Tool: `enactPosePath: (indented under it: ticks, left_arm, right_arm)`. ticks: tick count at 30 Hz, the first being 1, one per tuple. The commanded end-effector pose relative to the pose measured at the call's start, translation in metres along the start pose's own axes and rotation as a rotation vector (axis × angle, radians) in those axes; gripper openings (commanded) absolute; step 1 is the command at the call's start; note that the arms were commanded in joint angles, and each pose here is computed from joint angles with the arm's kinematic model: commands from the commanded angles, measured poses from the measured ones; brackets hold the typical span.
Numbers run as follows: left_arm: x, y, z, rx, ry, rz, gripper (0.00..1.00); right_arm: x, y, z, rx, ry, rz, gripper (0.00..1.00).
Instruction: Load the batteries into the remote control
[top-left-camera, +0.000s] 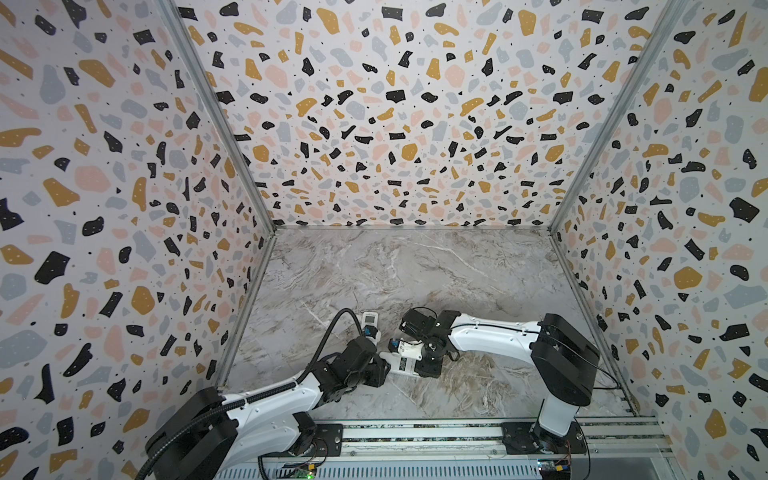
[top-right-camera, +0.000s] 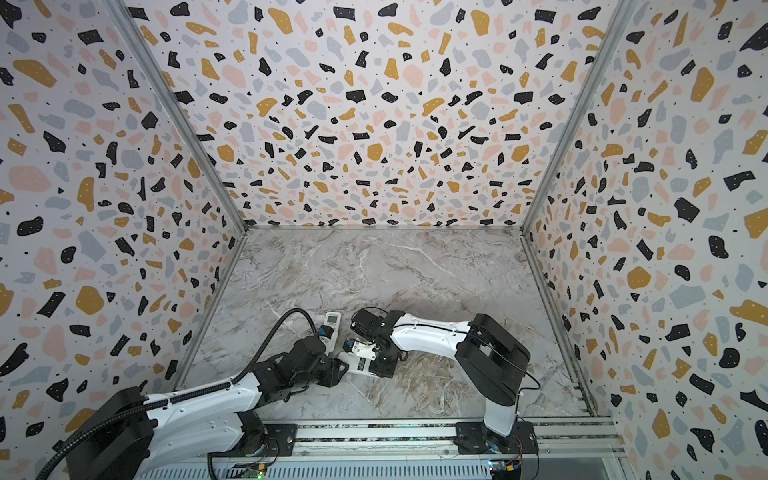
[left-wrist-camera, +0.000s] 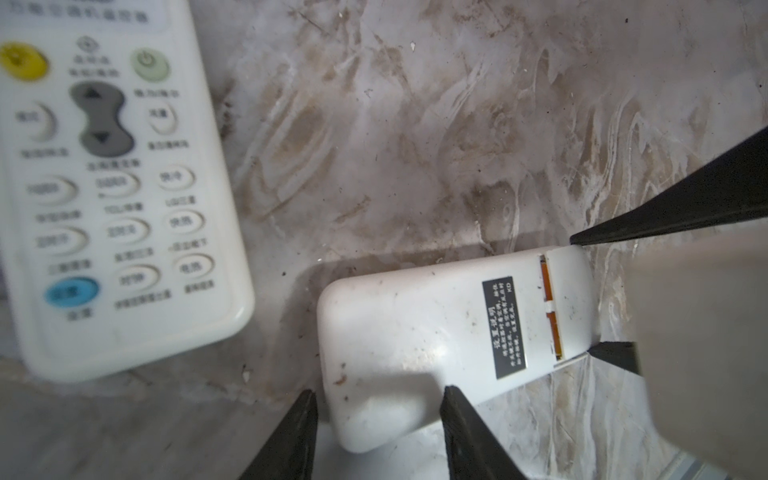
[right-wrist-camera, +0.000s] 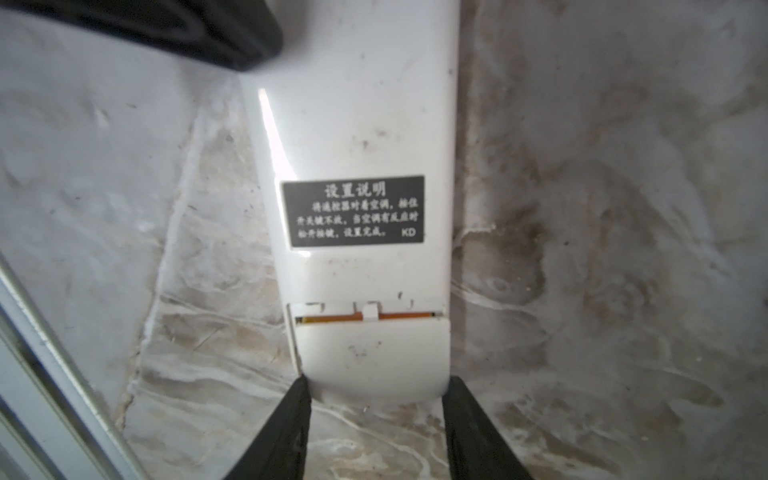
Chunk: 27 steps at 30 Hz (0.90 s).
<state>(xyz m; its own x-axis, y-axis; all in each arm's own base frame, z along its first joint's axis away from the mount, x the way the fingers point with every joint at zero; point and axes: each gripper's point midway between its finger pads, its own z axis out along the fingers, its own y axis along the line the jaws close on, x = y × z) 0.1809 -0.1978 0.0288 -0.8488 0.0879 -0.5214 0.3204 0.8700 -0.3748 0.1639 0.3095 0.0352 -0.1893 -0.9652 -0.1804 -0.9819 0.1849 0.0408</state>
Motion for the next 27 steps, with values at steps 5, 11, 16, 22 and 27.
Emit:
enactPosePath:
  ticks: [5,11,16,22,27]
  left_arm:
    - [0.0031,0.0019,0.0012,0.007,0.002,0.007,0.5]
    - [0.0049,0.0026,0.0017,0.008,0.006,0.005,0.49]
    - [0.0035,0.0018,0.0012,0.011,-0.001,0.004,0.49]
    - [0.0039,0.0015,0.0015,0.014,-0.001,0.007,0.49]
    - [0.0041,0.0011,0.0011,0.02,-0.005,0.007,0.49]
  right_arm:
    - [-0.005,0.0067,-0.0039,-0.02,0.014,-0.011,0.26]
    - [-0.0032,0.0099,-0.0007,-0.027,0.049,-0.022,0.26]
    - [-0.0044,0.0095,-0.0071,-0.016,0.074,-0.022,0.25]
    - [-0.0079,0.0105,-0.0073,-0.02,0.098,-0.025,0.25]
    - [-0.0103,0.0099,-0.0057,-0.024,0.114,-0.015,0.24]
